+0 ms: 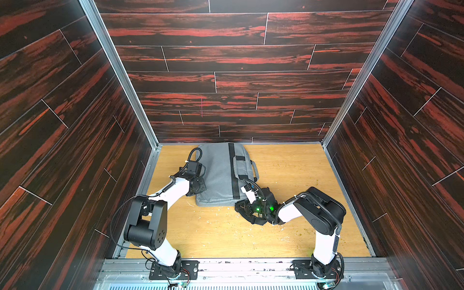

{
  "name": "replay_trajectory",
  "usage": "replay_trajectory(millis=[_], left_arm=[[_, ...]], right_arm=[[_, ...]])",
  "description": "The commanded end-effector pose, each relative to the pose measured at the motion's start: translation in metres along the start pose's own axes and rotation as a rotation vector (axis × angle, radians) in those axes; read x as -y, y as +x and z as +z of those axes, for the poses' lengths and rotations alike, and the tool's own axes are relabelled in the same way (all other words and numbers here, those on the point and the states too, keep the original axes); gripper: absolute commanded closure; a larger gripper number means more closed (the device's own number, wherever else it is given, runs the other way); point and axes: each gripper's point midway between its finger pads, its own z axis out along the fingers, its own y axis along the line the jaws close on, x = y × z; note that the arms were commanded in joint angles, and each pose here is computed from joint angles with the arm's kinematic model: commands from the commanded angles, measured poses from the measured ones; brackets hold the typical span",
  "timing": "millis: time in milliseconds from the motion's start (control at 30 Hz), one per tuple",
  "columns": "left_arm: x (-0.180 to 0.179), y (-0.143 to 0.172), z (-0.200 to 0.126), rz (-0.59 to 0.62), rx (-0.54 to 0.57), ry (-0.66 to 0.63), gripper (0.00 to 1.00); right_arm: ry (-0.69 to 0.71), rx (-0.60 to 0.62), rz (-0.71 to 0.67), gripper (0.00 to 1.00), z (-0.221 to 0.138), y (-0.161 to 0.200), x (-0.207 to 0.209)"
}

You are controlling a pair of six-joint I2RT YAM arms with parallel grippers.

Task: Open the zippered laptop bag and take out the laptop
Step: Unzip the zipper on the zippered laptop bag.

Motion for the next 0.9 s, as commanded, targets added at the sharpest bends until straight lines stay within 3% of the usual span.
replay_trajectory(millis=[0, 333, 867], left_arm=[[0.007, 0.029, 0.006, 0.032, -0.122, 0.024, 1.00], [0.002, 0.031, 0.006, 0.043, -0.118, 0.005, 1.00], [-0.014, 0.023, -0.002, 0.090, -0.087, -0.072, 1.00]], right_arm=[[-0.034, 0.004, -0.017, 0.83, 0.005, 0.002, -0.006], [0.022, 0.005, -0.043, 1.00, -0.006, 0.001, -0.002], [0.308, -0.115, -0.145, 1.00, -0.045, 0.009, 0.033]])
